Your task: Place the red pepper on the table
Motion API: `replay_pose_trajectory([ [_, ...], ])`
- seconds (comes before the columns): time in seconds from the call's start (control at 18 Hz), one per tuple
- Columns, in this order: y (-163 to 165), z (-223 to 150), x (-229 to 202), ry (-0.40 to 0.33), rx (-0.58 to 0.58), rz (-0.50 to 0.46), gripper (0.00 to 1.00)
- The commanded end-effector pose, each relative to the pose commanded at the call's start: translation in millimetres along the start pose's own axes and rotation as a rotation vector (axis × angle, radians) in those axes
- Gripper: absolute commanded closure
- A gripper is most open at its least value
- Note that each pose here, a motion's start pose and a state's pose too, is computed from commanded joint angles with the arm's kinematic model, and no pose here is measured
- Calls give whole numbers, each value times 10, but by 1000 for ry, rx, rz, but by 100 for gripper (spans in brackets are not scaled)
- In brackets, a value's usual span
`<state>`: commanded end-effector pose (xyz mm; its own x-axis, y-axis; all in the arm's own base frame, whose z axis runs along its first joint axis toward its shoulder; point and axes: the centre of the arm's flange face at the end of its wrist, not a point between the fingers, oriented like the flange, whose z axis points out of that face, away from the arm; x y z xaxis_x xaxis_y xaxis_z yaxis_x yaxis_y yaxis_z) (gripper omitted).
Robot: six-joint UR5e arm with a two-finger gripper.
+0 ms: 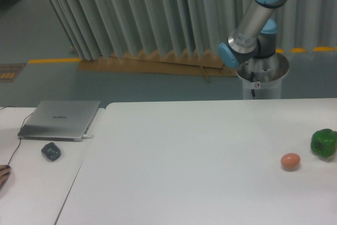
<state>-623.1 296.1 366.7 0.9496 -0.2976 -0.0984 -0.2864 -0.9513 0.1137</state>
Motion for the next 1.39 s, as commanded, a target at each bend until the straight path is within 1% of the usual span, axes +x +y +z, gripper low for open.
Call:
replay_pose_trajectory([
  [0.11,-32,-175,89,10,48,-37,63],
  [0.22,-142,-321,178,21,81,-70,63],
  [0.28,-357,-369,233,23,91,-91,62],
  [0.33,-547,-390,275,25,104,-133,58],
  [0.39,-730,-382,302,35,124,-204,58],
  [0.44,-870,-379,326,42,132,-259,61],
  [0.5,-978,-403,362,44,134,-267,68],
  [0.56,-1125,-466,445,42,137,-251,74],
  [0.61,-1236,-498,501,41,138,-232,76],
  [0.72,-1371,-553,581,37,141,-222,76],
  [0.83,-1656,-570,686,42,144,-240,76],
  [1.0,-2065,-464,832,64,142,-243,76],
  [1.06,-2159,-434,861,72,141,-269,76],
  [1.17,-2383,-366,956,80,136,-279,76],
  [1.33,-2489,-153,1085,103,123,-267,76],
  [1.39,-2501,-121,1094,99,125,-266,76],
])
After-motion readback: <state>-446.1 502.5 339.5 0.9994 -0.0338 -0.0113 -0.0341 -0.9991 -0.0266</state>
